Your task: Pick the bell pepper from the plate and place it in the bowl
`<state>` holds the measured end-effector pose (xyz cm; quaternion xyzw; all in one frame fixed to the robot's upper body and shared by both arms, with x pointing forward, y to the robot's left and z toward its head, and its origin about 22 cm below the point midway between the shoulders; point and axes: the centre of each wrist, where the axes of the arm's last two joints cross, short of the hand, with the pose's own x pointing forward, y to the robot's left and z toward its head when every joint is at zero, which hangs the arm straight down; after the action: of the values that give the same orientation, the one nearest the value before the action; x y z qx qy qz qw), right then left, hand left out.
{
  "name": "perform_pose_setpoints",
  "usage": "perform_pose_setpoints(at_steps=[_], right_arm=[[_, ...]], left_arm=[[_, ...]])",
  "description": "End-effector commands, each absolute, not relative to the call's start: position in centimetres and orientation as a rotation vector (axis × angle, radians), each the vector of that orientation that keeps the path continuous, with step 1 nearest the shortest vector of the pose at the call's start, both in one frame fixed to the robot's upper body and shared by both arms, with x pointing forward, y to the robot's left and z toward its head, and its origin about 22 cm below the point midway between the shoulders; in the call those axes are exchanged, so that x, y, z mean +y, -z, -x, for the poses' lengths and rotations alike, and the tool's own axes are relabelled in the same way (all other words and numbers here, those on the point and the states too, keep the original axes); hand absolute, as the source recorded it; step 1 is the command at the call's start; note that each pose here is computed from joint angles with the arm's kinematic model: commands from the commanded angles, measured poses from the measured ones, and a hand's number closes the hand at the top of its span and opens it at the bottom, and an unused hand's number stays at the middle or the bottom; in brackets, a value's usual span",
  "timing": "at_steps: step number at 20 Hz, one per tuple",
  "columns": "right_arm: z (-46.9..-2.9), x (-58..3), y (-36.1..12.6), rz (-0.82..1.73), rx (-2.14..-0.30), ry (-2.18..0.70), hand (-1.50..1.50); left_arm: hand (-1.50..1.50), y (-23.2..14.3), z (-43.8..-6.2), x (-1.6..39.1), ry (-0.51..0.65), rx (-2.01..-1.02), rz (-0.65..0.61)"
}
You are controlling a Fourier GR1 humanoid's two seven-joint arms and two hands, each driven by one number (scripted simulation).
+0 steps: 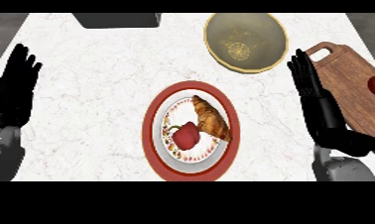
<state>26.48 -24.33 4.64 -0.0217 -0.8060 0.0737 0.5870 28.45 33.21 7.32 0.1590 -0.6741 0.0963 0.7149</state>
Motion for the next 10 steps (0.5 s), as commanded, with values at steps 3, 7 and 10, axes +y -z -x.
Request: perform_pose_setpoints(at_steps=[3, 7, 10], right_arm=[[-24.5, -18.8, -5.5, 0.007, -1.984, -0.275, 1.5], [-26.5, -23.6, -7.9, 0.524, -2.026, -0.749, 1.5], [-23.7, -12.3, -4.0, 0.259, -1.97, -0.525, -1.5]], left_arm=[[0.0, -6.1, -28.1, 28.1, 0.06, -1.586, -0.154], [0.0, -5.9, -27.8, 25.0, 0.222, -1.575, -0.002], [0.0, -4.3, -26.5, 20.3, 0.36, -1.579, 0.168]])
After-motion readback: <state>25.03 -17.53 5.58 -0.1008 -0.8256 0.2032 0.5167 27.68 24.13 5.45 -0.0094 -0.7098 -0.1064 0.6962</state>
